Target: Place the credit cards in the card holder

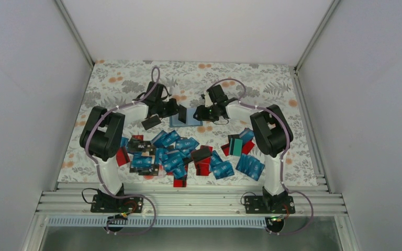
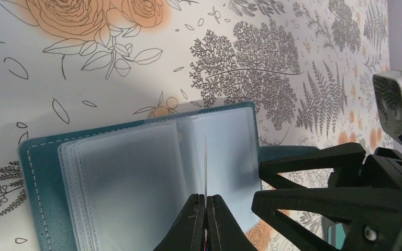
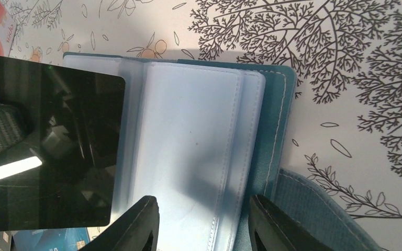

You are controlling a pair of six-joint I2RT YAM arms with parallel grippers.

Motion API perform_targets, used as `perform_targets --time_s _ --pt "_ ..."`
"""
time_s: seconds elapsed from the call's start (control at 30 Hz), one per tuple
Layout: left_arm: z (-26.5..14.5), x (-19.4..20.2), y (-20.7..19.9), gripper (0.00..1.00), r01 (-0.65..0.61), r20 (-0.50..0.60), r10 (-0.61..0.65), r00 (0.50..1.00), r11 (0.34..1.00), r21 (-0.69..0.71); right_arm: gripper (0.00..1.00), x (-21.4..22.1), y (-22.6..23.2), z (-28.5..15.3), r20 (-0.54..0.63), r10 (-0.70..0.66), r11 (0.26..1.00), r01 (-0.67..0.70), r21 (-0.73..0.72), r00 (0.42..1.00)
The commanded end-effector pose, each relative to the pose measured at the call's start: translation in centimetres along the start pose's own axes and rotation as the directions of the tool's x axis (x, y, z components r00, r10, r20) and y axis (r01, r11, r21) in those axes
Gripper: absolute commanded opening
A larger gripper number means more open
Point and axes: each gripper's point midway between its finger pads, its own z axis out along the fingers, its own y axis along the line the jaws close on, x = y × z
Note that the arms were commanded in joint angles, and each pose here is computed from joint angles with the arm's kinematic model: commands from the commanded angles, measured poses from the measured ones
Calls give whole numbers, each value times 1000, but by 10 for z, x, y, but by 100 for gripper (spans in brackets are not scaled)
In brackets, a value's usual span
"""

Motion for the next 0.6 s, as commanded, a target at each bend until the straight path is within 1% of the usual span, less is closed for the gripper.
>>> perform_targets --time_s 0.0,0.27,0.57 --pt "1 -13 -7 2 2 24 -2 1000 1000 30 45 -5 -3 -8 20 -10 1000 10 15 1000" --pt "5 -14 -4 3 4 25 -4 1000 1000 29 44 -3 -8 -11 32 -15 999 14 43 999" --pt "10 -12 -1 2 11 14 -11 1000 999 33 41 20 -11 -7 -16 12 1000 -12 7 1000"
